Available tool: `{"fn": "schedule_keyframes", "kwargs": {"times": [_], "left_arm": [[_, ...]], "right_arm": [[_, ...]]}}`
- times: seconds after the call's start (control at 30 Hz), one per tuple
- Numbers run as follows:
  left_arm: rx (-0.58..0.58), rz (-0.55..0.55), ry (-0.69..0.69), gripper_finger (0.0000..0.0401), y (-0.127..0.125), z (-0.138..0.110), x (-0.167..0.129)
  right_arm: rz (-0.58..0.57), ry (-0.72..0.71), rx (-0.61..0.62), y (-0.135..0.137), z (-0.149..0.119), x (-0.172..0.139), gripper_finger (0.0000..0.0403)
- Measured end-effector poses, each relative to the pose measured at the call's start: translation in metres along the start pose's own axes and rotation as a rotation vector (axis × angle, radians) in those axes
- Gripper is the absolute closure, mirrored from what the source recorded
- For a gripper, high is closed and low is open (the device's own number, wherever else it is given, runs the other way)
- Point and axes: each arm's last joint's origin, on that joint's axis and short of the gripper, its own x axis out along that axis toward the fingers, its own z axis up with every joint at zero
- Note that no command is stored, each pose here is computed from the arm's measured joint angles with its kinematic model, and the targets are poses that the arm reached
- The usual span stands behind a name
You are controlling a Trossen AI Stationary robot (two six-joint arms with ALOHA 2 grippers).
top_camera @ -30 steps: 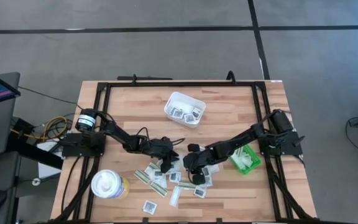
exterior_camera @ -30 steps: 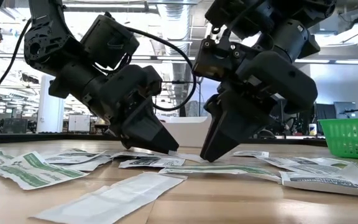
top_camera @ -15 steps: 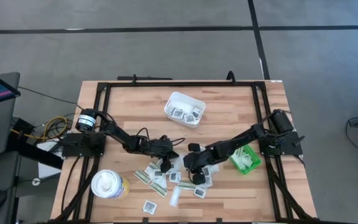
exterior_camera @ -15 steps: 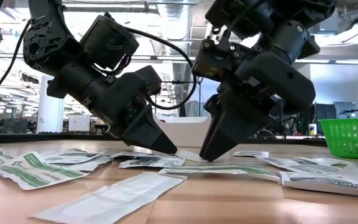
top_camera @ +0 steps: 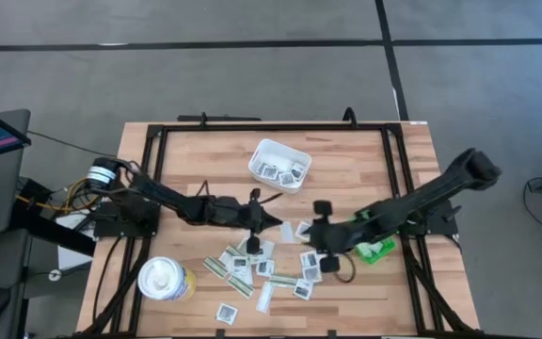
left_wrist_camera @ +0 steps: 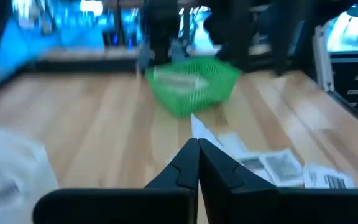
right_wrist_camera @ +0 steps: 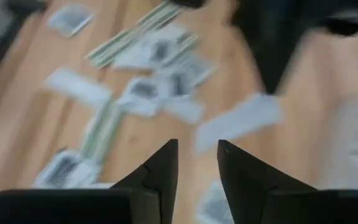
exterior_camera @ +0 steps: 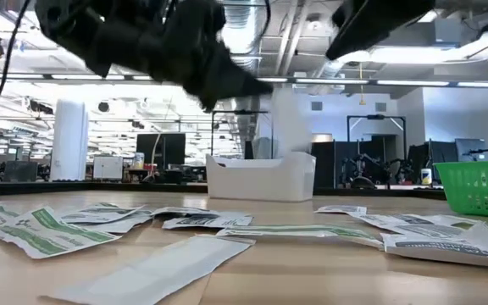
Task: Pick & Place First Aid Supplies
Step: Put the bandage pack into the green bin
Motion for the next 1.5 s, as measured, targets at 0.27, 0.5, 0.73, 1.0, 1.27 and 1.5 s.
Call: {"fn": "schedule_keyframes", "kwargs": {"times": [0.27, 0.5, 0.73, 1.0, 1.27, 1.5], "left_arm": [[0.155, 0.022, -0.131, 0.0395, 0.004, 0.037, -0.021], [0.163, 0.054, -0.083, 0.0395, 0.01, 0.025, -0.016], [0.159, 0.091, -0.053, 0.0396, 0.018, 0.018, -0.01], [0.149, 0.086, -0.088, 0.0396, 0.016, 0.021, -0.011], [0.149, 0.087, -0.088, 0.0396, 0.016, 0.021, -0.011], [0.149, 0.088, -0.088, 0.0393, 0.016, 0.021, -0.011]], "right_arm": [[0.011, -0.3, 0.218, -0.042, -0.047, 0.009, 0.0296], [0.094, -0.411, 0.434, -0.071, -0.057, 0.023, 0.0296], [0.139, -0.389, 0.512, -0.071, -0.058, 0.028, 0.0296], [0.123, -0.43, 0.517, -0.073, -0.056, 0.048, 0.0296], [0.12, -0.386, 0.479, -0.075, -0.053, 0.071, 0.0296], [0.104, -0.327, 0.413, -0.074, -0.056, 0.085, 0.0314]]}}
